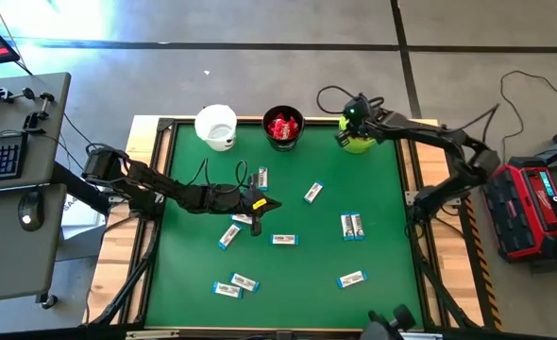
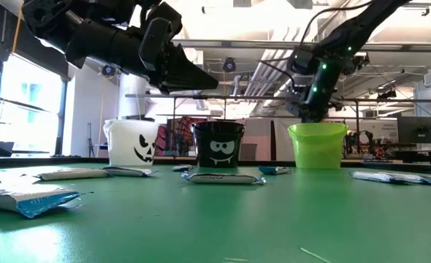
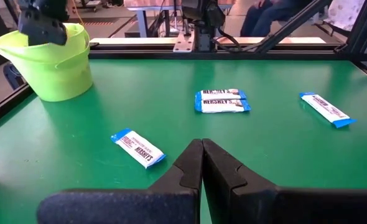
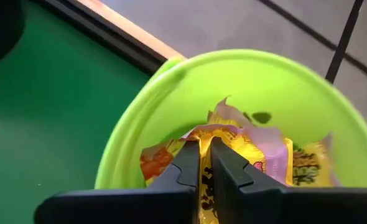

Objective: Sort candy by brand, put in halloween buckets
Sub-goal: Put the yellow candy into the green bucket, then adjust the green bucket

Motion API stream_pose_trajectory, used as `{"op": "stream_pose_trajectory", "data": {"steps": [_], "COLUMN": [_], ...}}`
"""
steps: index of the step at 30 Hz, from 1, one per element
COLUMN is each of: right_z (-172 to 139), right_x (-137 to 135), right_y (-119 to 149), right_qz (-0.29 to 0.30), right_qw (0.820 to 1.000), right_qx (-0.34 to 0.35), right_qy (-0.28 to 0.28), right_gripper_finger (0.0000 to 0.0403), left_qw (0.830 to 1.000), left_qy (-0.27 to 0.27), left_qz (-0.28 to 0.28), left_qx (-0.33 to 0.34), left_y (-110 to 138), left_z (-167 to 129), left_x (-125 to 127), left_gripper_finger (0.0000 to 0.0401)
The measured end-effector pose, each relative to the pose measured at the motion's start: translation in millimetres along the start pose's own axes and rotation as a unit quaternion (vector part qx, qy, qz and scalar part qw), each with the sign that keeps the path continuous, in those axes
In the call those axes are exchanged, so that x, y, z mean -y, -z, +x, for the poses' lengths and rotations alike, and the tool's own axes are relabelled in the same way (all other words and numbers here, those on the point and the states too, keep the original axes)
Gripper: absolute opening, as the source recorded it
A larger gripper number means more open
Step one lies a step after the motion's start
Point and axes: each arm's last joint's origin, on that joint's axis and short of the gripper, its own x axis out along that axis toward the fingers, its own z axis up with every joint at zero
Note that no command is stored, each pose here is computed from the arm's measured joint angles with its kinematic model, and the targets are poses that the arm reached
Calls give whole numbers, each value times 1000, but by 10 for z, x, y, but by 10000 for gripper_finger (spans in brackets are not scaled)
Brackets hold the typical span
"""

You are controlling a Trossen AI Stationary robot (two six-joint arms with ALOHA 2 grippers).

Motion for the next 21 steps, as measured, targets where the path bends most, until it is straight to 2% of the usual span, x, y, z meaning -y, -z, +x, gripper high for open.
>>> {"op": "stream_pose_trajectory", "data": {"steps": [4,13,16,21], "right_z": [79,-24,-96,-284], "right_x": [-1,24,17,-3], "right_y": [10,-60,-114,-218], "right_qz": [9,8,-1,-15], "right_qw": [1000,1000,1000,999], "right_qx": [-9,1,4,28], "right_qy": [3,2,0,-8], "right_gripper_finger": [33,143,154,147], "left_qw": [1000,1000,1000,1000], "left_qy": [0,0,0,0], "left_qz": [0,0,0,0], "left_qx": [0,0,0,-1], "left_y": [0,1,1,2], "left_z": [0,0,0,0], "left_x": [-1,-1,-1,-1], "left_gripper_finger": [0,0,0,0]}}
